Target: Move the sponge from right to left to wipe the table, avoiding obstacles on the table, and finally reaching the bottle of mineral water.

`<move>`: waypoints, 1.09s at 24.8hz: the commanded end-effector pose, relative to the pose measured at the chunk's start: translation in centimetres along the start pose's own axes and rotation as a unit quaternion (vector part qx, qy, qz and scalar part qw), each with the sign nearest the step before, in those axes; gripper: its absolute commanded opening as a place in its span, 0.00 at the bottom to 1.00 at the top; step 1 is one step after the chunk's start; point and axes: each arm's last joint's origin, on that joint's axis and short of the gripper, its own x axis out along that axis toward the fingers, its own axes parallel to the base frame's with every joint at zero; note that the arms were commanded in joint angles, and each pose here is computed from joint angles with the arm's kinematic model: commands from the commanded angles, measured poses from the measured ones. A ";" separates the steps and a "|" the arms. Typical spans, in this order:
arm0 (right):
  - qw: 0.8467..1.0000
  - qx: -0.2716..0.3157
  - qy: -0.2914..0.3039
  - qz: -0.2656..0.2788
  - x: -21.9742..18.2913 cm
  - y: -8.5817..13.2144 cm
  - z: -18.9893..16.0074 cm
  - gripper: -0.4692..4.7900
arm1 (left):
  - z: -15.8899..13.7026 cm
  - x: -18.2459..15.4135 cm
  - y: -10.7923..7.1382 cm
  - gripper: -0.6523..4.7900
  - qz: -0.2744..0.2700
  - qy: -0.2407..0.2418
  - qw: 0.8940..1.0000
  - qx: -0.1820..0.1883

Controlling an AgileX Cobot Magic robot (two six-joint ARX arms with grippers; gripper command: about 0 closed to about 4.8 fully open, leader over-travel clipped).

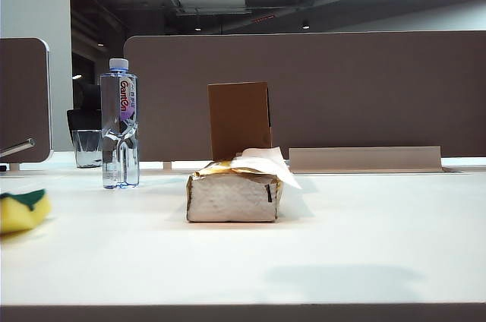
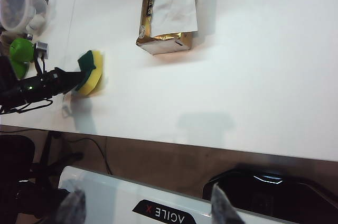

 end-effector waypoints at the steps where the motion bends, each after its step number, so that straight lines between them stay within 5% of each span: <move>1: 1.000 0.003 -0.004 0.005 -0.1 0.1 0.1 0.67 | 1.5 2.3 -0.2 0.11 0.021 0.021 0.999 0.016; 10: 1.000 0.013 -0.011 0.006 -0.1 0.1 0.2 0.67 | 6.5 5.3 0.7 0.11 0.015 0.009 1.000 0.017; 27: 1.000 0.021 -0.020 0.010 -0.1 0.2 0.4 0.67 | 11.1 8.3 1.5 0.11 0.002 -0.010 1.000 0.020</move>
